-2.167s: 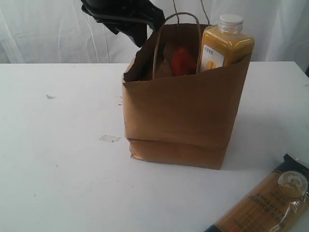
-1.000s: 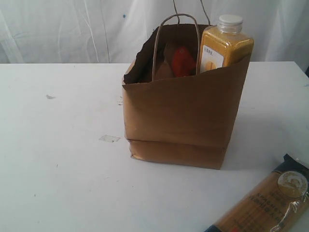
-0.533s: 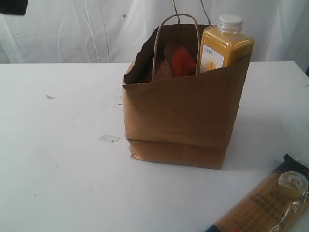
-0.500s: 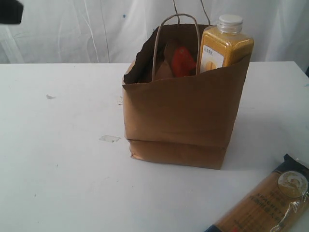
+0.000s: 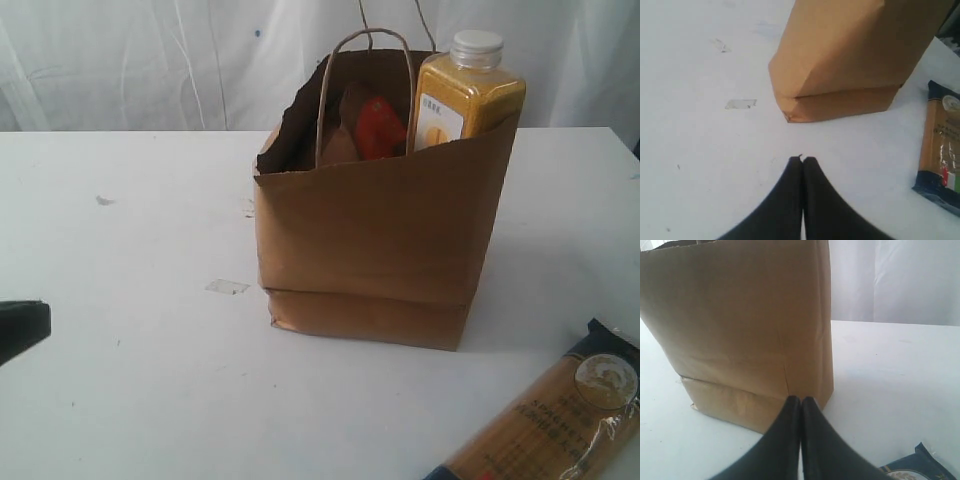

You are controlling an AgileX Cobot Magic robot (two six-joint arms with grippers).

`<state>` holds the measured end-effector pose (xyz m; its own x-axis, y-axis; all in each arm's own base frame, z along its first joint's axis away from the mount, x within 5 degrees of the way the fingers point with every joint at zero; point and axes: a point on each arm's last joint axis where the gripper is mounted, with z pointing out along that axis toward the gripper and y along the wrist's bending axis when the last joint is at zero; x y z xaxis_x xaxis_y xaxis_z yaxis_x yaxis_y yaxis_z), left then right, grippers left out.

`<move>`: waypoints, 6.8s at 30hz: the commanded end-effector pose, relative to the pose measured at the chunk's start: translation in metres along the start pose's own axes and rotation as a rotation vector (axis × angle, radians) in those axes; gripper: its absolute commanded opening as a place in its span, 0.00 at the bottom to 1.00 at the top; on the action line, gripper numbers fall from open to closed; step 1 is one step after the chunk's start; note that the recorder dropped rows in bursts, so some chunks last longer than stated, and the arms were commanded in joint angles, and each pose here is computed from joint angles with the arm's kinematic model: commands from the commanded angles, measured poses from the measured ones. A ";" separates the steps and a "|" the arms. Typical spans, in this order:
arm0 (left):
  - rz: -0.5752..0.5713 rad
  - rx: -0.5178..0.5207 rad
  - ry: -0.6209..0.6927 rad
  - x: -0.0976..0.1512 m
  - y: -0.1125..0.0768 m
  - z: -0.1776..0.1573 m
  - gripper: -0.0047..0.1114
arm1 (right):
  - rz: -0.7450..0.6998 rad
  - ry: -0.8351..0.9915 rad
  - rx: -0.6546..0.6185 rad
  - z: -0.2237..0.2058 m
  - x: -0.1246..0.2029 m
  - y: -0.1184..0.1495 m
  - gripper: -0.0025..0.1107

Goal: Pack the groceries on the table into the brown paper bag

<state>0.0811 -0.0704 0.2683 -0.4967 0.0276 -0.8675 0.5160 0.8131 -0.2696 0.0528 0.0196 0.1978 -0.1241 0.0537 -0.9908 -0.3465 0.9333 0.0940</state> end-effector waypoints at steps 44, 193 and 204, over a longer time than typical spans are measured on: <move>-0.007 0.058 -0.172 0.086 0.028 -0.001 0.04 | 0.006 -0.008 0.005 0.000 0.001 0.000 0.02; -0.003 -0.354 -0.211 0.101 0.053 -0.011 0.04 | 0.236 1.053 0.576 0.199 0.047 -0.067 0.58; -0.003 -0.354 -0.211 0.101 0.053 -0.011 0.04 | -0.324 1.168 0.321 0.221 0.026 -0.076 0.18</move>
<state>0.0509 -0.0177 0.1729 -0.3209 -0.0562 -0.9454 0.2279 0.9643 -0.1347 0.2779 0.0315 0.1393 -0.9063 -0.2764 -0.3196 -0.1972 0.9456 -0.2586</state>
